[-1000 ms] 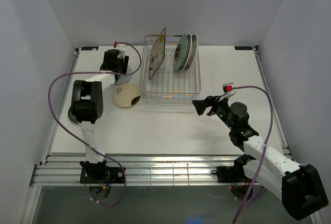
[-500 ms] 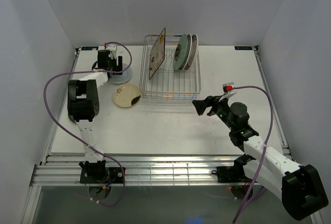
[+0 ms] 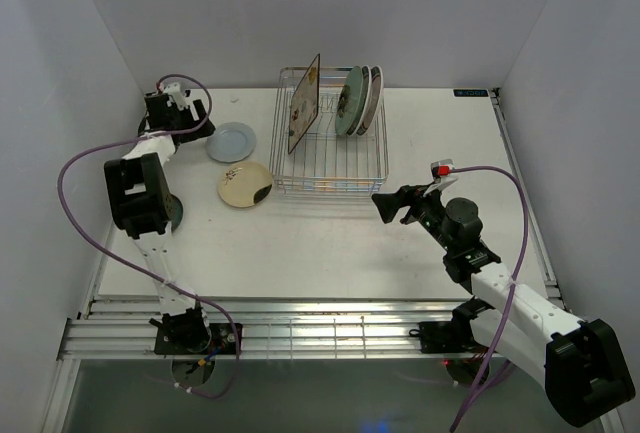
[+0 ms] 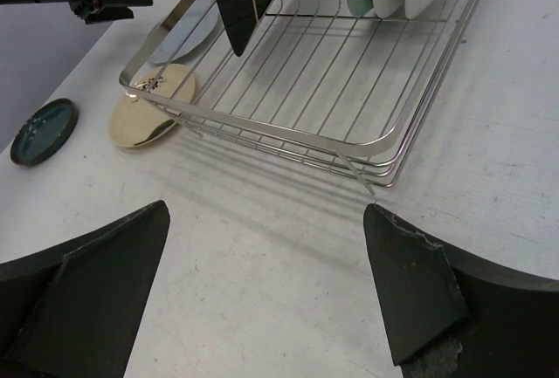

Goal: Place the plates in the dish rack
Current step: Pick up the plate at the center of the board.

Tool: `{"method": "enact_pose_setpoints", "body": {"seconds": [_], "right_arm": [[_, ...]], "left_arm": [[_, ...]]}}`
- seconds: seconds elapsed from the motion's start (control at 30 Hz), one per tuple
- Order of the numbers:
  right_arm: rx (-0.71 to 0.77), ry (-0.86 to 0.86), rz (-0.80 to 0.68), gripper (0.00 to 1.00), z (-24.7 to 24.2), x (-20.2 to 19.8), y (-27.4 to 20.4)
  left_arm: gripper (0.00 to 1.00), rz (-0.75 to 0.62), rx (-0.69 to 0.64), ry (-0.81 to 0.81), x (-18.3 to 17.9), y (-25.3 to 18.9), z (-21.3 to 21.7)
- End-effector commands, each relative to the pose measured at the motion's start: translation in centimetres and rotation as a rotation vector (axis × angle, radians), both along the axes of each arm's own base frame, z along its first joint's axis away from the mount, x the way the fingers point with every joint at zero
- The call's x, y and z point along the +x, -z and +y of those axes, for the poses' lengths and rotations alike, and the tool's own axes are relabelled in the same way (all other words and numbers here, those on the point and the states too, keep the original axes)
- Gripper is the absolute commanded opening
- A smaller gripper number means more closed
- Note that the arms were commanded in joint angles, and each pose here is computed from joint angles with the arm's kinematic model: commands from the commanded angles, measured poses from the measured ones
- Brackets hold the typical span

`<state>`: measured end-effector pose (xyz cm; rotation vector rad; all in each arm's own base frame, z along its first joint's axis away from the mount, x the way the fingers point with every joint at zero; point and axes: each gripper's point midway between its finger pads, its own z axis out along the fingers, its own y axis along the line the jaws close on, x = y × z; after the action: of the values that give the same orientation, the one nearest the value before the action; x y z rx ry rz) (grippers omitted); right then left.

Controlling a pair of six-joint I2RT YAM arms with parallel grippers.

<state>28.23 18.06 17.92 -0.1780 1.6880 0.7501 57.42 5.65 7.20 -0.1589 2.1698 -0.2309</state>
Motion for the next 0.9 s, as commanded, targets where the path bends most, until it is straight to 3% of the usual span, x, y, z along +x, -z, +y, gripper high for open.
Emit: {"method": "enact_pose_setpoints", "body": {"seconds": [0.0, 0.3, 0.7, 0.87], "right_arm": [[0.022, -0.021, -0.056, 0.98, 0.4, -0.1, -1.5], [0.022, -0.024, -0.053, 0.98, 0.5, 0.0, -1.3], [0.025, -0.022, -0.057, 0.98, 0.5, -0.1, -1.4], [0.025, -0.021, -0.060, 0.98, 0.4, -0.1, -1.5]], "left_arm": [[0.93, -0.043, -0.157, 0.079, 0.4, -2.7, -1.4], [0.95, 0.026, -0.372, 0.156, 0.3, -1.3, -2.0], [0.94, 0.088, -0.475, 0.162, 0.5, 0.6, -1.6], [0.87, 0.109, -0.538, 0.180, 0.4, 1.0, -1.8]]}}
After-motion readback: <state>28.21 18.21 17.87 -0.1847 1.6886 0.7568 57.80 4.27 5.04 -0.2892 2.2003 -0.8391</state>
